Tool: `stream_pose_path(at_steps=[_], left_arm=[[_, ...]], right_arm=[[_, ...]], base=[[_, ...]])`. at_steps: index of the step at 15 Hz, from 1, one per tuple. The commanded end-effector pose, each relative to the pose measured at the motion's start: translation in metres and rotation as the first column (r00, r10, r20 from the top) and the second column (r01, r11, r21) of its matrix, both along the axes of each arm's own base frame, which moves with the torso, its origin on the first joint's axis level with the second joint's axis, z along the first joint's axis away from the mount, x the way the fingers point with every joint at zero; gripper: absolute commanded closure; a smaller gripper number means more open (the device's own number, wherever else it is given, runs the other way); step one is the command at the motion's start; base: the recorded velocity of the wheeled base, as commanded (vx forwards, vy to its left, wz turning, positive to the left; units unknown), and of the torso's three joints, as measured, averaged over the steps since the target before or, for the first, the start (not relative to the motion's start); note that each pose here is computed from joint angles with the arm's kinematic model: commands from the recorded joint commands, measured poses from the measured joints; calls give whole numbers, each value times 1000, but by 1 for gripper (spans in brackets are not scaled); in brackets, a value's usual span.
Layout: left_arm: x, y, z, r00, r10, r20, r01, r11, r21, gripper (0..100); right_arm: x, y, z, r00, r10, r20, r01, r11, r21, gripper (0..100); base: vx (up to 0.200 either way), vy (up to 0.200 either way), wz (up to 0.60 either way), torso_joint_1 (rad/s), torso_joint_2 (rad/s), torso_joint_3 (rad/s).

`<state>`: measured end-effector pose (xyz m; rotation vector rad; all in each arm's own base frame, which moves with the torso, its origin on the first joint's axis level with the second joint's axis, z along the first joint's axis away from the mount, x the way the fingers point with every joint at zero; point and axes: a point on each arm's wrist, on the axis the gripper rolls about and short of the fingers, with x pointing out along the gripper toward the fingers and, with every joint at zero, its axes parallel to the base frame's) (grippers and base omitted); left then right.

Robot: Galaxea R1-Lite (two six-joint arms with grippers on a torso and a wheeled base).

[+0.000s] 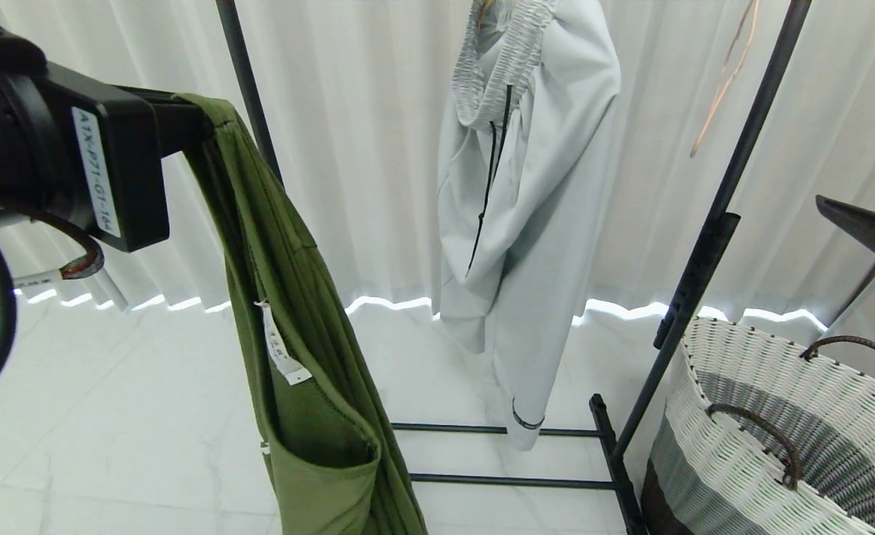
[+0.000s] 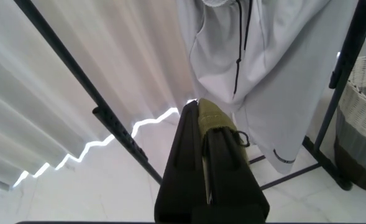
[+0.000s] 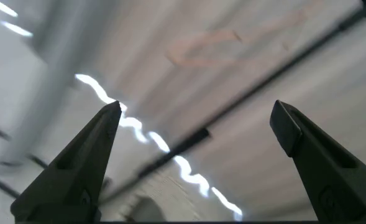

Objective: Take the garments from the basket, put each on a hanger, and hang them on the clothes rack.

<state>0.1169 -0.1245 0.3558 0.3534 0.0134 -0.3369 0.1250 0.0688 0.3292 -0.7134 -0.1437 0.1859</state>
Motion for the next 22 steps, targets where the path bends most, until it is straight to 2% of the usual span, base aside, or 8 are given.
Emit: stream_pose_path(at_steps=[1,4,6,16,22], left_arm=[[-2,2,1,1000,1,5,-1,1000,-4,100],[-2,3,2,1000,1,7,-1,1000,-4,100],[-2,3,2,1000,-1,14,0,1000,18,100],[-2,2,-3,1000,-2,5,2,1000,29,100],[-2,2,-4,1000,-2,3,2,999,34,100]], right_arm=[[6,-10,-6,996,-84,2,84,996,-20,0],[8,-14,-7,993,-119,16,119,992,-34,0],[8,-14,-6,992,-123,16,123,992,-24,0],[5,-16,-13,993,-113,-30,116,987,110,0],[7,-15,-23,991,-108,-73,118,981,155,0]], base=[[0,0,0,0,0,0],[0,0,0,0,0,0],[0,0,0,0,0,0],[0,0,0,0,0,0],[0,0,0,110,-338,-249]])
